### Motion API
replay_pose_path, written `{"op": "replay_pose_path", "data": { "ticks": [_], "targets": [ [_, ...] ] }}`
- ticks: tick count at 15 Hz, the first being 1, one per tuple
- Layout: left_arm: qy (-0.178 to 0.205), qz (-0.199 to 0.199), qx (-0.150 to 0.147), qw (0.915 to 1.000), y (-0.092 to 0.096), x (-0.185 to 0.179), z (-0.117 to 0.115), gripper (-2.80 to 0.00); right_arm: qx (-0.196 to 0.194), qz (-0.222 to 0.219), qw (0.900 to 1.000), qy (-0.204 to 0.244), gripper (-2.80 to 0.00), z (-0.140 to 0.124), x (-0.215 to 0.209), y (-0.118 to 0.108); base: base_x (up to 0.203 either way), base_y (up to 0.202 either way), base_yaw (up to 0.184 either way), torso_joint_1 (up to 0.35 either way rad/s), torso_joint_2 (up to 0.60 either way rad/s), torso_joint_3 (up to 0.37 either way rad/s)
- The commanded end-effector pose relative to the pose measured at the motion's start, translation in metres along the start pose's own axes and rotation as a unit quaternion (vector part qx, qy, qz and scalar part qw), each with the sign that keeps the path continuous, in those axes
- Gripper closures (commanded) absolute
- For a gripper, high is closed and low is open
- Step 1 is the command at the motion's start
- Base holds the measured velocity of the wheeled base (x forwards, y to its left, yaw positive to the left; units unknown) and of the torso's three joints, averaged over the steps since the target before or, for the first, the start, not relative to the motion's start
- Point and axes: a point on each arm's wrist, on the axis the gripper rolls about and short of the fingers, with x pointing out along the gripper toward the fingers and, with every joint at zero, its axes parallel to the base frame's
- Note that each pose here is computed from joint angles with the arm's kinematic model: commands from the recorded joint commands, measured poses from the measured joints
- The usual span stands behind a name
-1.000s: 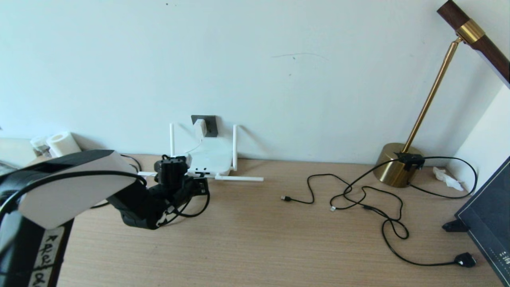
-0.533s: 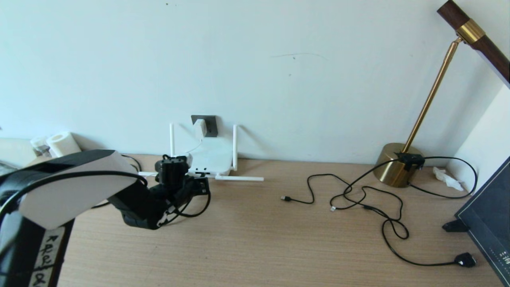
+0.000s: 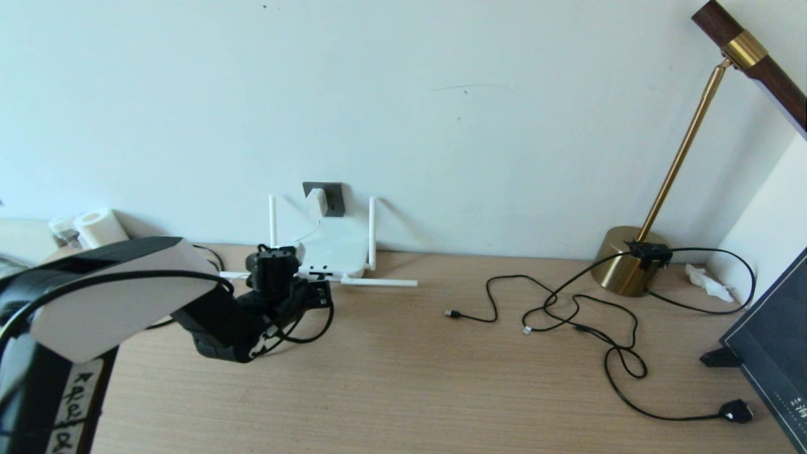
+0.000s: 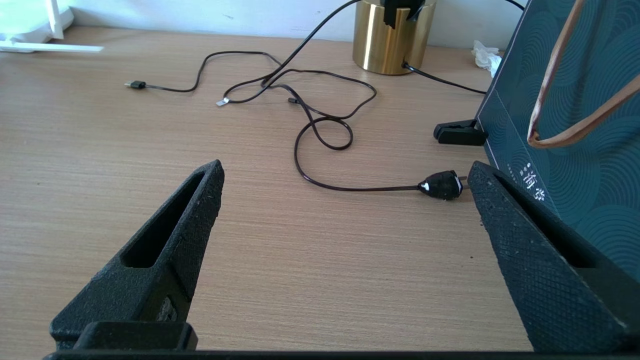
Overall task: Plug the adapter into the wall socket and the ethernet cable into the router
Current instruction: Plug cable into router interface
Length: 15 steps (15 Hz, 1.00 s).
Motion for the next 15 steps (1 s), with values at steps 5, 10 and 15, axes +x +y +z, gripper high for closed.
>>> {"op": "replay_pose_path", "data": {
  "ticks": [5, 10, 15],
  "targets": [
    [-0.006, 0.001, -0.002, 1.0, 0.0011, 0.0016, 0.0015, 0.0, 0.0, 0.0, 1.0, 0.0, -2.8, 0.0, 0.0, 0.0, 0.0, 0.0, 0.0, 0.0, 0.0, 0.0],
    [-0.008, 0.0, -0.002, 1.0, 0.0007, 0.0049, 0.0022, 0.0, 0.0, 0.0, 1.0, 0.0, -2.8, 0.0, 0.0, 0.0, 0.0, 0.0, 0.0, 0.0, 0.0, 0.0],
    [-0.005, 0.0, -0.001, 1.0, -0.0001, 0.0004, 0.0011, 0.0, 0.0, 0.0, 1.0, 0.0, -2.8, 0.0, 0.0, 0.0, 0.0, 0.0, 0.0, 0.0, 0.0, 0.0]
  ]
}}
